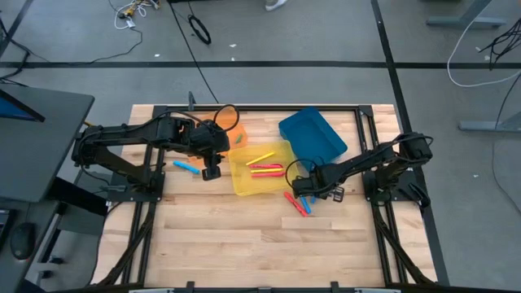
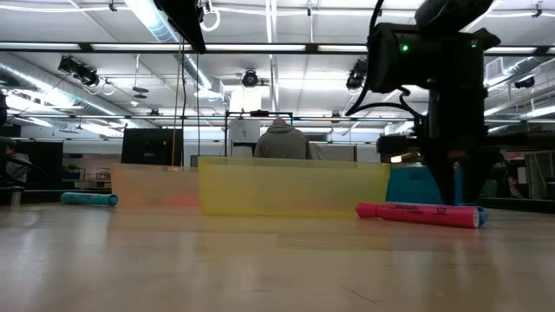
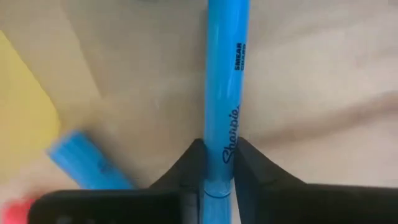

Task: Pick & Place Markers
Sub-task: Put the bottom right blue large highlighter into the blue bin

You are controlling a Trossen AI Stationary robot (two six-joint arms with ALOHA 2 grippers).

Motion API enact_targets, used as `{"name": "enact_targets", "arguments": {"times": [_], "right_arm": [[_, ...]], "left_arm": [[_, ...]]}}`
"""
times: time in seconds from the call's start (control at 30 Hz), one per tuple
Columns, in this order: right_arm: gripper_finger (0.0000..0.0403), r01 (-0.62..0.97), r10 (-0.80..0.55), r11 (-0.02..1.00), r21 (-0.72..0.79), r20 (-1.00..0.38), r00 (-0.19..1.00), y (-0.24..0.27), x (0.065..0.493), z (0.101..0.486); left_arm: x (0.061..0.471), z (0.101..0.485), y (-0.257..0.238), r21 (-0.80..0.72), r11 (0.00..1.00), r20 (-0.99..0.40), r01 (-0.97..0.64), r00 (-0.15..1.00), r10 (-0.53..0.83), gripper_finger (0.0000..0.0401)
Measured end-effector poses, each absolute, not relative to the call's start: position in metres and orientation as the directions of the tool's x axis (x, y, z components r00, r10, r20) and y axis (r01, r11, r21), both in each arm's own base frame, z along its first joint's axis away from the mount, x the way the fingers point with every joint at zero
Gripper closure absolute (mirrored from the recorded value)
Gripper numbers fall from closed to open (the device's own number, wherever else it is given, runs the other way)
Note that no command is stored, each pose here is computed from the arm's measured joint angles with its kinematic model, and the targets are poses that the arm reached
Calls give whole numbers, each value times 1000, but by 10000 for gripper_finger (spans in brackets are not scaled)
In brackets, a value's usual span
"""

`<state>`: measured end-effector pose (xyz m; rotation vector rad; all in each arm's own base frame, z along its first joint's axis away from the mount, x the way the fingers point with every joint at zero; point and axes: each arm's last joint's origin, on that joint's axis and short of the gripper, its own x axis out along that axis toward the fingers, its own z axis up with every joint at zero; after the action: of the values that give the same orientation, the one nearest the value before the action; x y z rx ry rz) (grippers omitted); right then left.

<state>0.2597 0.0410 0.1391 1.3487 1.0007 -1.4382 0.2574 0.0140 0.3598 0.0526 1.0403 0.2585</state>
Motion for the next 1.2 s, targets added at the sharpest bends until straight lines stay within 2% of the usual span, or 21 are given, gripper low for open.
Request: {"name": "enact_targets", "arguments": {"times": [0.33, 0.6, 0.83, 1.2], "right_arm": [[349, 971, -17, -236, 36, -999, 33, 66, 252, 150], [351, 964, -5, -252, 80, -997, 81, 82, 226, 186], [352, 957, -12, -242, 158, -987, 160, 87, 204, 244], [352, 972, -47, -114, 205, -979, 200, 80, 194, 346]], "left_arm": [[258, 360, 14, 158, 967, -842, -198, 484, 236, 284], [258, 360, 14, 149, 966, -842, -213, 484, 237, 284], [258, 360, 14, 147, 965, -842, -216, 484, 237, 284], [259, 361, 14, 146, 966, -838, -215, 492, 237, 284]]}}
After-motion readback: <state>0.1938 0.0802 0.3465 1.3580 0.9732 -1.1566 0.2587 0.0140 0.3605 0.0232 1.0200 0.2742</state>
